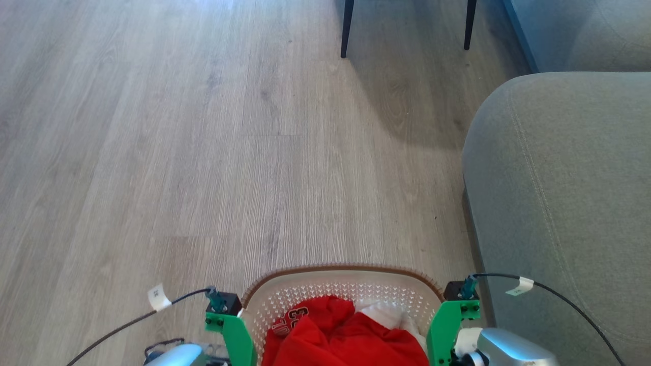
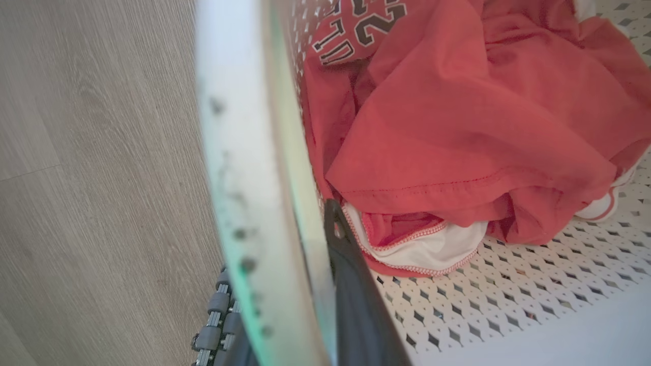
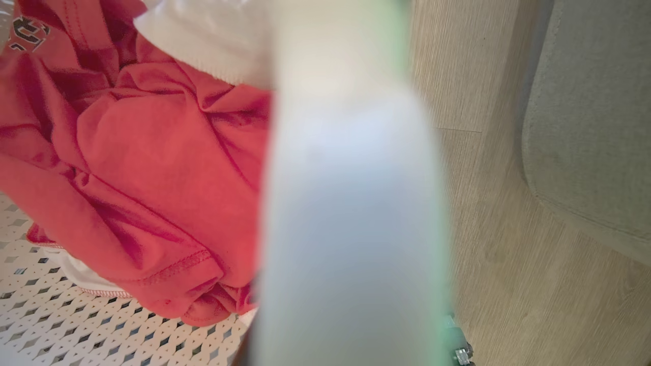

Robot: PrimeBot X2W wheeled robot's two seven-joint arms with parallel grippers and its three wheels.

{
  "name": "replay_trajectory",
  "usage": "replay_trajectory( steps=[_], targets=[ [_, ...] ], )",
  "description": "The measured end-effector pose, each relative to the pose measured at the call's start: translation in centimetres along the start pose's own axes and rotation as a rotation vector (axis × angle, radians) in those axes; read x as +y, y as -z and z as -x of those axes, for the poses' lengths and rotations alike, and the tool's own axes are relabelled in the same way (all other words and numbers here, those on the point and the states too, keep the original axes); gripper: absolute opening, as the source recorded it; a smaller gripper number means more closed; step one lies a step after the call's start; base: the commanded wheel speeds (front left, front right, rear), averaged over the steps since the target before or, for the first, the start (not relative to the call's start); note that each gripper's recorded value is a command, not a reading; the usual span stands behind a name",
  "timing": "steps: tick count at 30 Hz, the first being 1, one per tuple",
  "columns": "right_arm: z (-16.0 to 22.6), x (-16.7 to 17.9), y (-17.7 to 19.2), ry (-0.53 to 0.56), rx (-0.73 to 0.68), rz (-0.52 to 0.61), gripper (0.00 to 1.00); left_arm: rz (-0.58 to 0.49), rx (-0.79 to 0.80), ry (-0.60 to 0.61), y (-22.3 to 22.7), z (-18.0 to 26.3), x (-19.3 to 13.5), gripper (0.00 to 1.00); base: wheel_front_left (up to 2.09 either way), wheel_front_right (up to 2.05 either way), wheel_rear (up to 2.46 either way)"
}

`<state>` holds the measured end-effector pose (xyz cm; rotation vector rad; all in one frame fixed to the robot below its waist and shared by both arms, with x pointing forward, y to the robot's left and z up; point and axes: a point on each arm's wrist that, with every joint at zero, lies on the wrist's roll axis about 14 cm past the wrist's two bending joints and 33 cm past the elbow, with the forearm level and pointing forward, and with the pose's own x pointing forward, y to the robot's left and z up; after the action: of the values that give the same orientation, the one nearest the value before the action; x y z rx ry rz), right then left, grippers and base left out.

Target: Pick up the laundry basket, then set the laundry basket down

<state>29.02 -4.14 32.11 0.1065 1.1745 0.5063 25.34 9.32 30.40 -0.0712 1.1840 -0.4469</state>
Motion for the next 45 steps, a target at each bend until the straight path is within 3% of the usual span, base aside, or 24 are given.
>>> replay_trajectory(
  steps=[45],
  targets=[
    [-0.18,0.12,0.13,0.0,-0.004,0.006,0.0,0.034,-0.002,0.001,0.25,0.05,0.11,0.0,0.0,0.0,0.0]
  ],
)
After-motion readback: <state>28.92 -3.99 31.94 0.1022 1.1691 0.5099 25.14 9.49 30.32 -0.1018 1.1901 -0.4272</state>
